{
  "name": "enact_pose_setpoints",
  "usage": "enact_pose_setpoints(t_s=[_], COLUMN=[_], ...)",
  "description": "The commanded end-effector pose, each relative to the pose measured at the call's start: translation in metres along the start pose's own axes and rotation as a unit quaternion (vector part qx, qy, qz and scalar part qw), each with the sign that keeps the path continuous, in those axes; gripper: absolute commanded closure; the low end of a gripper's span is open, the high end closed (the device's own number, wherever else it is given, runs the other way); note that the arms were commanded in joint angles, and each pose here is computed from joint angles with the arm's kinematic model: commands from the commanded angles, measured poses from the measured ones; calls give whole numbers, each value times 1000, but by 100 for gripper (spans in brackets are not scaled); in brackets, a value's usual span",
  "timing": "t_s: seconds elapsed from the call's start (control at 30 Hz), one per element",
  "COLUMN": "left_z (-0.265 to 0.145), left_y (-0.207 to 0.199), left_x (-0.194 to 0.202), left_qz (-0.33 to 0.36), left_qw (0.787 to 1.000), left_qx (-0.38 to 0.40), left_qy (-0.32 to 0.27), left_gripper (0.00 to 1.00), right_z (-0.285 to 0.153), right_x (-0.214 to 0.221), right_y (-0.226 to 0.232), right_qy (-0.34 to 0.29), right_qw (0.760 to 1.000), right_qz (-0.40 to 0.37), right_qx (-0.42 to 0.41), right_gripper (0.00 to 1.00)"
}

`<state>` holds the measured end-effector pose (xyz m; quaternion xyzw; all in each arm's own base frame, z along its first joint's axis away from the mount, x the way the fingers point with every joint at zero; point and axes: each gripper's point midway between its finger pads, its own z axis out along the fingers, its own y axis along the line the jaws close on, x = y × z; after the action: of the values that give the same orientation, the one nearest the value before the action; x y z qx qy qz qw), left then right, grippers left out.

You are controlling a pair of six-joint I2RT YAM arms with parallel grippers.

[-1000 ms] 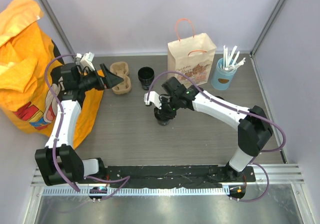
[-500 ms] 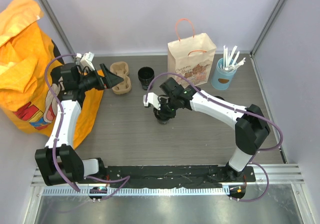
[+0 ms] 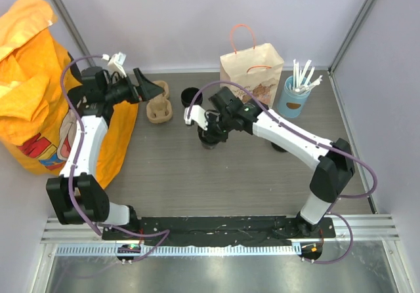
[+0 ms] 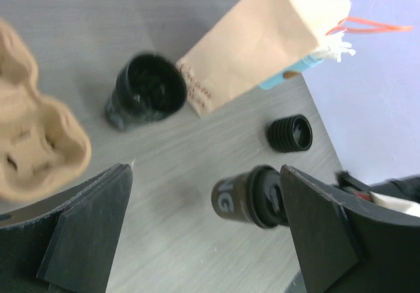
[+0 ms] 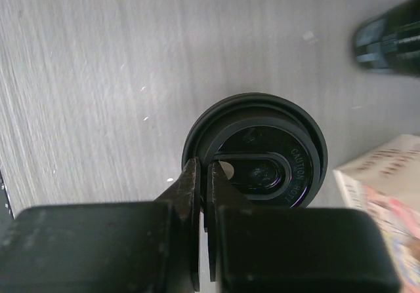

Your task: Pack the takeout coffee

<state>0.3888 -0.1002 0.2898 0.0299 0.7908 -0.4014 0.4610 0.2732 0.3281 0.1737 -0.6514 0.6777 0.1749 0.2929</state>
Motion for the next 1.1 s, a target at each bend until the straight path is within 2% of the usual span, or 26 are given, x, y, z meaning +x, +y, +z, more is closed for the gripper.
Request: enact_pose_setpoints(t_s=[0.0,0.03,0.1,0.17,0.2,0.3,0.43,0.6,0.8,1.07], left_z=[21,31,48,70,77,104,133,169,200,237], left_y=[-38,-30,-55,-54,-72,-87,-110,-128,-141,-139], left_x=[-49,-53,-62,-62,-70,-72,-68,-62,-40,-65], left_qz=[77,77,99,97,111,125,141,184,280,371], left_qw=[996,996,994,994,992,989,985,978,957,926], left_qx=[26,13,37,44,60,80,96,99,74,35], left_qy=[-36,-35,-31,-18,-22,-9,17,29,24,-55], left_gripper=[0,0,0,1,0,0,0,0,0,0], right_z=[-85,-99,-135,-162,-179,-219,-274,-346,-383,-395], right_x=[-73,-79,-98,-104,-111,-117,-112,-104,-86,-67], right_y=[-27,-35,-47,-60,-66,-85,-108,-112,-106,-99], right_qy=[-97,-102,-129,-139,-153,-174,-188,-217,-222,-218], right_qw=[990,986,977,967,961,943,916,878,858,850], right_qz=[-19,-18,-22,-17,-17,-6,13,29,37,52], right_qx=[101,128,170,212,229,282,354,425,462,477], right_gripper=[99,99,99,99,99,99,99,99,99,99])
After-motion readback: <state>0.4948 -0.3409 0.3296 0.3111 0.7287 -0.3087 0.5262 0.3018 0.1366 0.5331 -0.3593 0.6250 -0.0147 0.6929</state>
